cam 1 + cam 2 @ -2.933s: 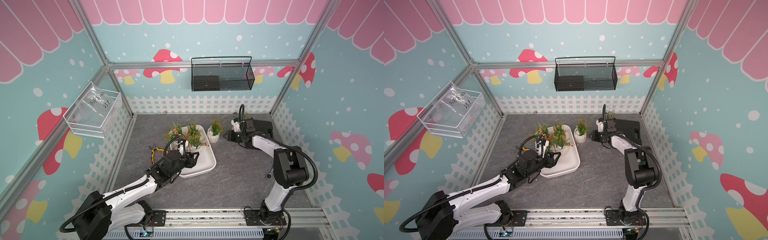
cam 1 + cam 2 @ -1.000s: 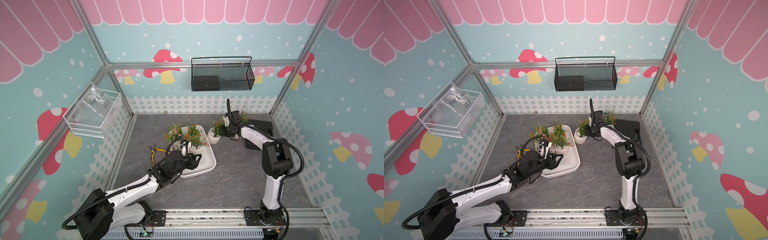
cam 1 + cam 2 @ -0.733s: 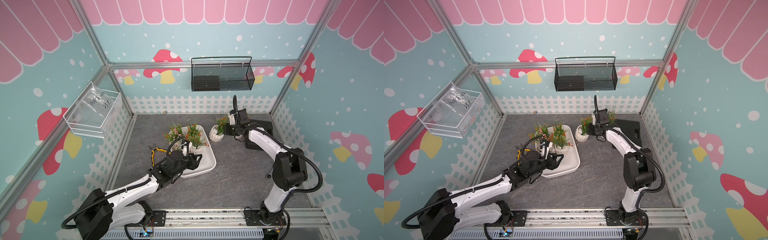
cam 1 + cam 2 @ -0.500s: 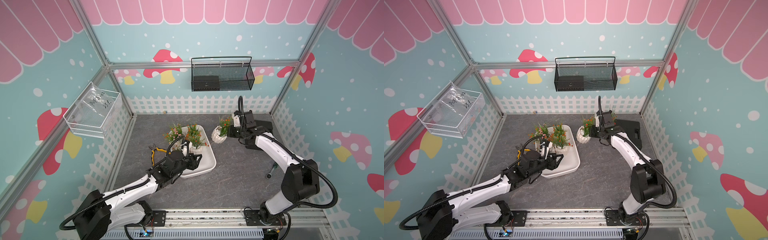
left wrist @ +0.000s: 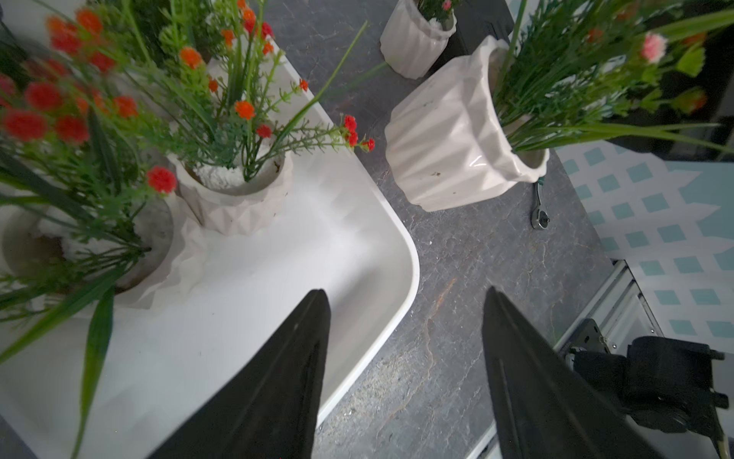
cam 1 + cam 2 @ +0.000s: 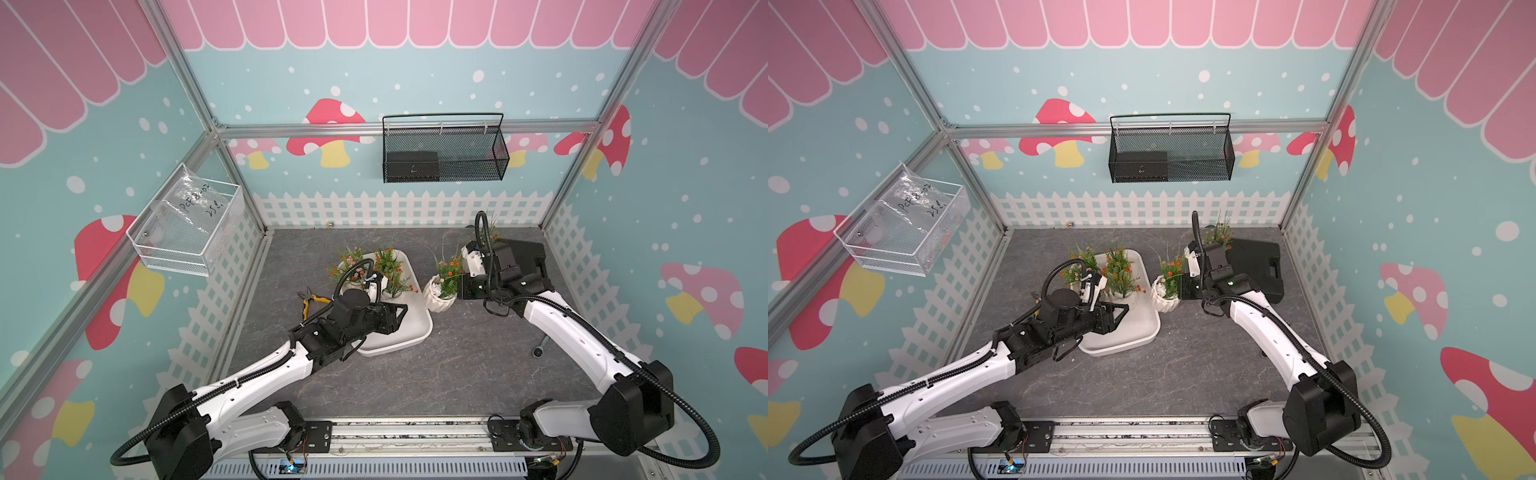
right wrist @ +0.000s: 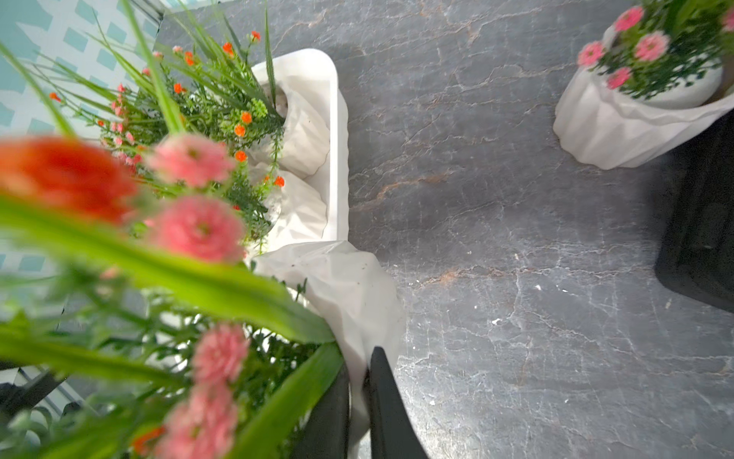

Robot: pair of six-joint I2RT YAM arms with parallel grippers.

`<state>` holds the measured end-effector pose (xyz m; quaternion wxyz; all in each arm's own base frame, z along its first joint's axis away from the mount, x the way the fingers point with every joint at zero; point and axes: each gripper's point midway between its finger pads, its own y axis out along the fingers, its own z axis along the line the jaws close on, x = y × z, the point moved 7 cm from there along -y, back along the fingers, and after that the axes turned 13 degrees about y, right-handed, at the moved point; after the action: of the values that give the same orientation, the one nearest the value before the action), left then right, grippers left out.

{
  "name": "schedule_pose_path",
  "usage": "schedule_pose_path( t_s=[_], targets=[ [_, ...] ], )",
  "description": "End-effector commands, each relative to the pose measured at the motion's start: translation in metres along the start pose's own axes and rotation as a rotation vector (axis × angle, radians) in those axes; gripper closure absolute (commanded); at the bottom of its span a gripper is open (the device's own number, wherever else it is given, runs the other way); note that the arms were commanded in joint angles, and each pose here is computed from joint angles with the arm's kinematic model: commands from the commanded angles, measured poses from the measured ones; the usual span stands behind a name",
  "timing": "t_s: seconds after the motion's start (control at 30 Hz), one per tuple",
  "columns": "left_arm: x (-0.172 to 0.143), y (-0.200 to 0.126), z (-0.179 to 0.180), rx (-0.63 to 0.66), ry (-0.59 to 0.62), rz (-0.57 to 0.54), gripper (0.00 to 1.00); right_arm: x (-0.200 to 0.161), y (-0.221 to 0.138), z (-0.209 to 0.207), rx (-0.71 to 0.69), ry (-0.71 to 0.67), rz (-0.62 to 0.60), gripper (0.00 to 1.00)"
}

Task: Put the potted gypsophila into the storage box
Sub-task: Pick up the baby's breath potted plant from the center of the board.

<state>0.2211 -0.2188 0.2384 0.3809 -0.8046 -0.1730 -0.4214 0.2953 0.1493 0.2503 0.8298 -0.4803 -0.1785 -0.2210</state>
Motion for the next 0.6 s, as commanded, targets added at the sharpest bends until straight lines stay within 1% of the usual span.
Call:
schedule_pose_path(
  t_s=[0.0, 0.17, 0.27, 0.4, 0.57],
  targets=[
    [-0.003, -0.016, -0.006, -0.020, -0.033, 0.068, 0.38, -0.003, -0.010, 0.018, 0.053, -0.057, -0.012, 1.00],
    [-0.014, -0.038, -0.003, -0.023, -0.042, 0.077, 0.37, -0.014, -0.013, 0.032, 0.073, -0.088, 0.032, 1.00],
    [-0.021, -0.054, 0.001, 0.000, -0.048, 0.083, 0.37, -0.019, -0.013, 0.040, 0.069, -0.105, 0.051, 1.00],
    [-0.028, -0.076, 0.007, 0.039, -0.062, 0.073, 0.39, -0.027, -0.012, 0.054, 0.102, -0.129, 0.074, 1.00],
    [-0.032, -0.095, 0.010, 0.063, -0.069, 0.061, 0.40, -0.033, -0.007, 0.072, 0.145, -0.148, 0.088, 1.00]
  ],
)
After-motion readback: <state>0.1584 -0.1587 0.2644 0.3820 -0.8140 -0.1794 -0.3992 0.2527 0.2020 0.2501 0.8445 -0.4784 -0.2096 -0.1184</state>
